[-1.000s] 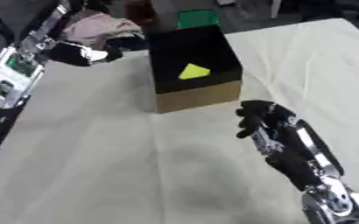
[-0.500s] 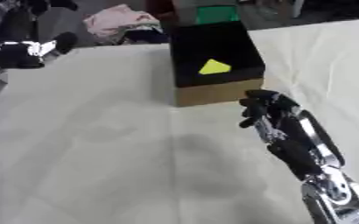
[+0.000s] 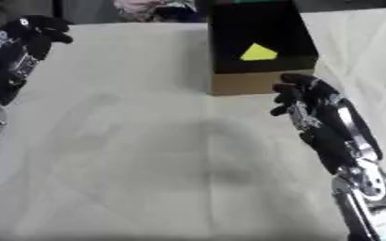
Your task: Pick up objects on the table and place them in the box.
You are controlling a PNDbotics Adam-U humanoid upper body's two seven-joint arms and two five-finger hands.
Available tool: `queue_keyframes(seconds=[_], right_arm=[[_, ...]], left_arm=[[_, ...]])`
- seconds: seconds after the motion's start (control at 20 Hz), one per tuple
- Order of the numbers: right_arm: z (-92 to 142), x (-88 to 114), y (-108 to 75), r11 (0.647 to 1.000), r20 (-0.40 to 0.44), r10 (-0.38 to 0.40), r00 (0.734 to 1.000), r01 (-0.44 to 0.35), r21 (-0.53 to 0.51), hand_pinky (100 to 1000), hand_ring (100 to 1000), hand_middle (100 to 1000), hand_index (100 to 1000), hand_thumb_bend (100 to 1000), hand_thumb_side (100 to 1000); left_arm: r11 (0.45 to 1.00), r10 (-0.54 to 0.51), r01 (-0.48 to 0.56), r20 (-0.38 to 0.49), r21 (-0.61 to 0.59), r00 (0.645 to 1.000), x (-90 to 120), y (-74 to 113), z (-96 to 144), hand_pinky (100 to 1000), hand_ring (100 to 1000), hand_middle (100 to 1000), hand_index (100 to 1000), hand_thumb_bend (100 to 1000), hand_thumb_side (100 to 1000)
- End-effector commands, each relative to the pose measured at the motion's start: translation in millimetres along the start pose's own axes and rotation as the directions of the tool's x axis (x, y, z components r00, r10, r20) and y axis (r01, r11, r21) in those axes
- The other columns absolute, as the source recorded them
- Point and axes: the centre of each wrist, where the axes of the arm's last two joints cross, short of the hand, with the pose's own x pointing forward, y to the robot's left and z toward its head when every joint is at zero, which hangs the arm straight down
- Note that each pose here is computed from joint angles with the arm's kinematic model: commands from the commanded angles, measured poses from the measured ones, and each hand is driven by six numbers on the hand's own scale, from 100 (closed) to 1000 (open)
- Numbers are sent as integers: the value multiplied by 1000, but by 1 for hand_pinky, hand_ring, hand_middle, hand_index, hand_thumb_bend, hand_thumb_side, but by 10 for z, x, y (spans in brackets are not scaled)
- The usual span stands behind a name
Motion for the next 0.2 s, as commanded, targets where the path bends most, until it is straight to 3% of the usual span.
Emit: queue_keyframes(seconds=[0.05, 0.2], right_arm=[[-21, 80, -64, 999, 27, 34, 999, -34, -14, 599, 833, 522, 781, 131, 444], [-23, 80, -66, 999, 29, 37, 999, -36, -19, 599, 834, 522, 781, 131, 447]], left_arm=[[1000, 9, -9, 20, 13, 1000, 12, 5, 27, 871, 710, 681, 766, 348, 643], [999, 29, -30, 22, 19, 999, -39, -75, 98, 872, 707, 675, 769, 327, 673]])
